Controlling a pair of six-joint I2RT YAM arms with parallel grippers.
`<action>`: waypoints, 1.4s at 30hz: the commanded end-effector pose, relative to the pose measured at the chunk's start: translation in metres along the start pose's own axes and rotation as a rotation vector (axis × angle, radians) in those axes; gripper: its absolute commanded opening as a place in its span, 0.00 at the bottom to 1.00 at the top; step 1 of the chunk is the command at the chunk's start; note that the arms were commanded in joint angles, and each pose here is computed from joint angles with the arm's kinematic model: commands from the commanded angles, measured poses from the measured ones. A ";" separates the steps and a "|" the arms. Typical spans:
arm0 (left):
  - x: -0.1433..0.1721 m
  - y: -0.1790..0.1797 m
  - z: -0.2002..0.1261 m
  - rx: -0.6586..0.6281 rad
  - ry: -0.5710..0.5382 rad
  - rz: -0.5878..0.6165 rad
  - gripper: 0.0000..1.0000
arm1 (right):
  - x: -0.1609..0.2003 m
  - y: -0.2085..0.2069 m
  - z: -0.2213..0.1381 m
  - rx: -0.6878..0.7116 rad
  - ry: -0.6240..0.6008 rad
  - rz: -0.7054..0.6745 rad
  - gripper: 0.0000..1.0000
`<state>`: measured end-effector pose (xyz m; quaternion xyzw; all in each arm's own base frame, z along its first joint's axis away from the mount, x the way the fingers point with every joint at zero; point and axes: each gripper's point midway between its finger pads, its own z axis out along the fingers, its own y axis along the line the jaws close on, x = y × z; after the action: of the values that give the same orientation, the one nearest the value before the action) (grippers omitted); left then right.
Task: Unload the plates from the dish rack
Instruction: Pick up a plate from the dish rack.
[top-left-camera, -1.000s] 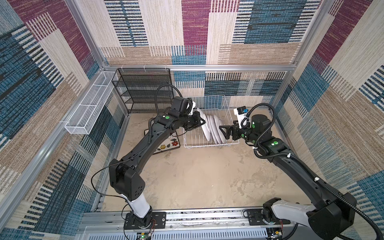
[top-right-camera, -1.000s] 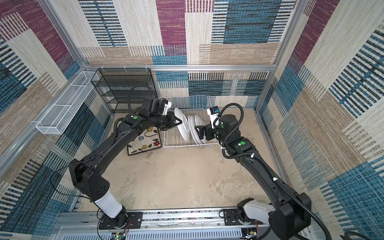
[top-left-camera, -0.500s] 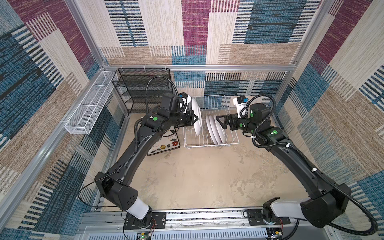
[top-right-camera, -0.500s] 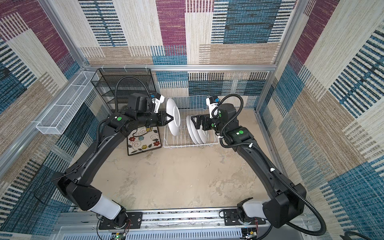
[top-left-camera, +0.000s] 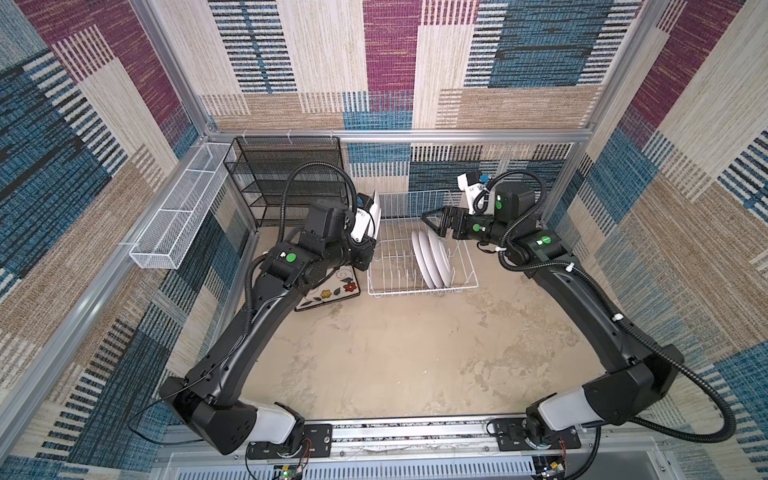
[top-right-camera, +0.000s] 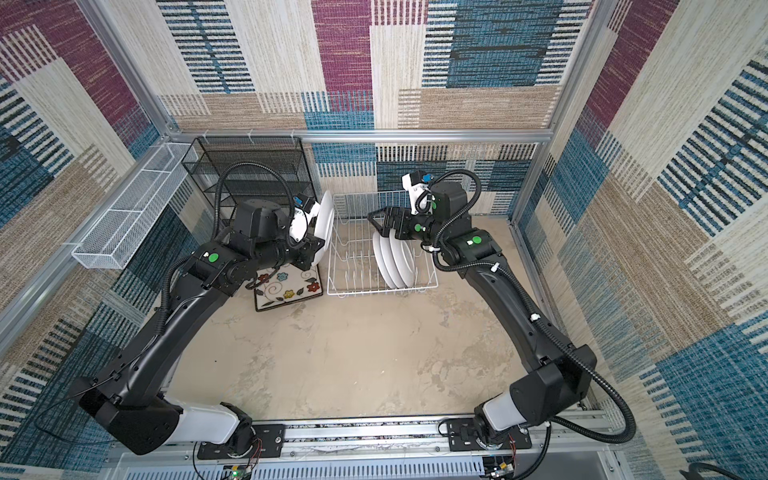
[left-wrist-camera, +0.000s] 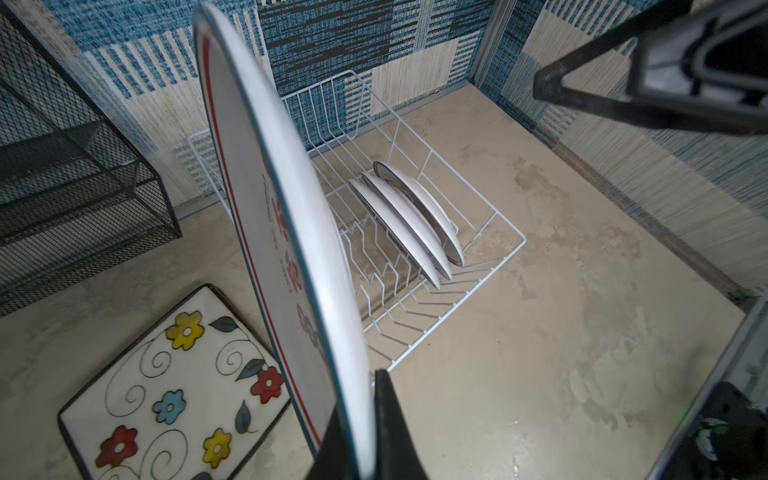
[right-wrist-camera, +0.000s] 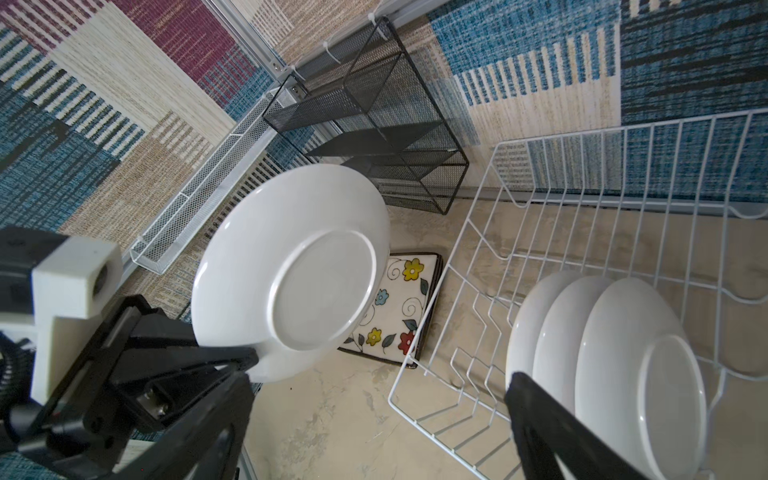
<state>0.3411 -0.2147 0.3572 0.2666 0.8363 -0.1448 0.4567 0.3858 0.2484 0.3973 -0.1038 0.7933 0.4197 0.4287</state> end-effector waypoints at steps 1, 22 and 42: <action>-0.006 0.003 -0.003 -0.088 -0.041 0.194 0.00 | 0.002 0.012 0.005 -0.066 0.053 0.061 0.94; 0.011 -0.049 0.030 -0.385 -0.077 0.823 0.00 | 0.032 -0.032 0.050 0.027 0.198 0.201 0.76; 0.030 -0.058 0.067 -0.517 0.015 1.087 0.00 | 0.056 -0.046 0.063 0.032 0.260 0.273 0.28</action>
<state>0.3372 -0.2794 0.2869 0.5235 0.6203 0.2991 0.5017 0.4237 0.2712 0.3032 -0.0200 0.8623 0.4283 0.2695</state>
